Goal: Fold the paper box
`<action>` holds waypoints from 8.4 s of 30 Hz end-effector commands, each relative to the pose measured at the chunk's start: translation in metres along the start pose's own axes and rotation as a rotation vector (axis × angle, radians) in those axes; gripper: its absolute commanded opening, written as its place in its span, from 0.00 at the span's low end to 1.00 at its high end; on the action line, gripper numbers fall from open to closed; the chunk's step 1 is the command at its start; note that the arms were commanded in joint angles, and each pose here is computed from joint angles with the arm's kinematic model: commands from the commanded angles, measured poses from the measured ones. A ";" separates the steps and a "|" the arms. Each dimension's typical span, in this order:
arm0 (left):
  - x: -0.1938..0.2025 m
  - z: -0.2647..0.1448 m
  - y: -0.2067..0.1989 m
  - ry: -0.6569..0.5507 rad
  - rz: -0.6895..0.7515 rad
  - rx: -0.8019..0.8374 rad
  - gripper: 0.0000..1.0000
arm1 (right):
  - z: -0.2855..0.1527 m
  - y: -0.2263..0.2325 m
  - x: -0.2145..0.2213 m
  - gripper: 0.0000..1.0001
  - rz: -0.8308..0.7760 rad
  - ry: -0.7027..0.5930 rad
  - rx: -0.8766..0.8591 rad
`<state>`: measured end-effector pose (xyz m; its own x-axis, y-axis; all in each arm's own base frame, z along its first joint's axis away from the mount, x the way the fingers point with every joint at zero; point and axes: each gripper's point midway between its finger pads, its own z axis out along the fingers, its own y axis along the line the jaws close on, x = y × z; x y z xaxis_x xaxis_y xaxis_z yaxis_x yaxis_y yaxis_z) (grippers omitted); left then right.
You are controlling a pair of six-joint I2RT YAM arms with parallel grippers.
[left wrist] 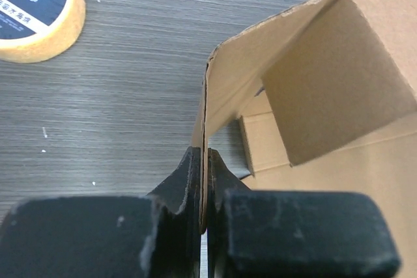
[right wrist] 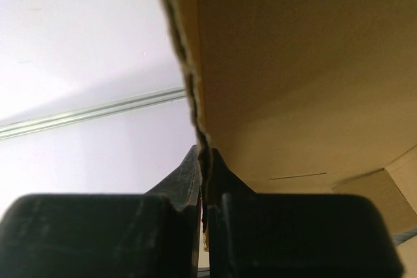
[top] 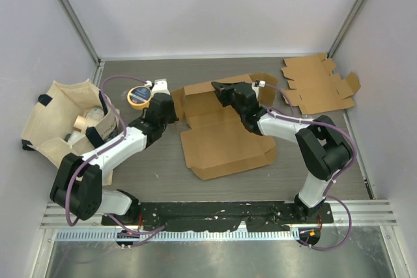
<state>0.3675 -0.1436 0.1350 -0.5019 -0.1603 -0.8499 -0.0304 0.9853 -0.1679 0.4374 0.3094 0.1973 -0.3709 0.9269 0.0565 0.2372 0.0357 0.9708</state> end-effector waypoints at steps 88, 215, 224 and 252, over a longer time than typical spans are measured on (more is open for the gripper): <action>0.003 0.013 -0.063 -0.363 -0.004 -0.026 0.46 | -0.074 -0.079 -0.007 0.01 -0.247 -0.026 0.107; 0.056 -0.015 0.007 -0.241 -0.058 -0.227 0.00 | -0.097 -0.141 -0.169 0.21 -0.987 -0.272 0.345; 0.070 -0.013 0.006 -0.208 -0.133 -0.207 0.00 | -0.120 -0.120 -0.177 0.30 -0.692 -0.145 0.197; 0.069 -0.021 0.002 -0.229 -0.191 -0.128 0.00 | -0.067 -0.094 -0.111 0.01 -0.539 -0.006 -0.051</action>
<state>0.3190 -0.1477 0.0972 -0.2362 -0.3201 -0.9175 -0.2322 0.9354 -0.2665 0.3873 0.1637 0.0952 -0.4663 0.7541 -0.4625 0.0280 0.5351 0.8443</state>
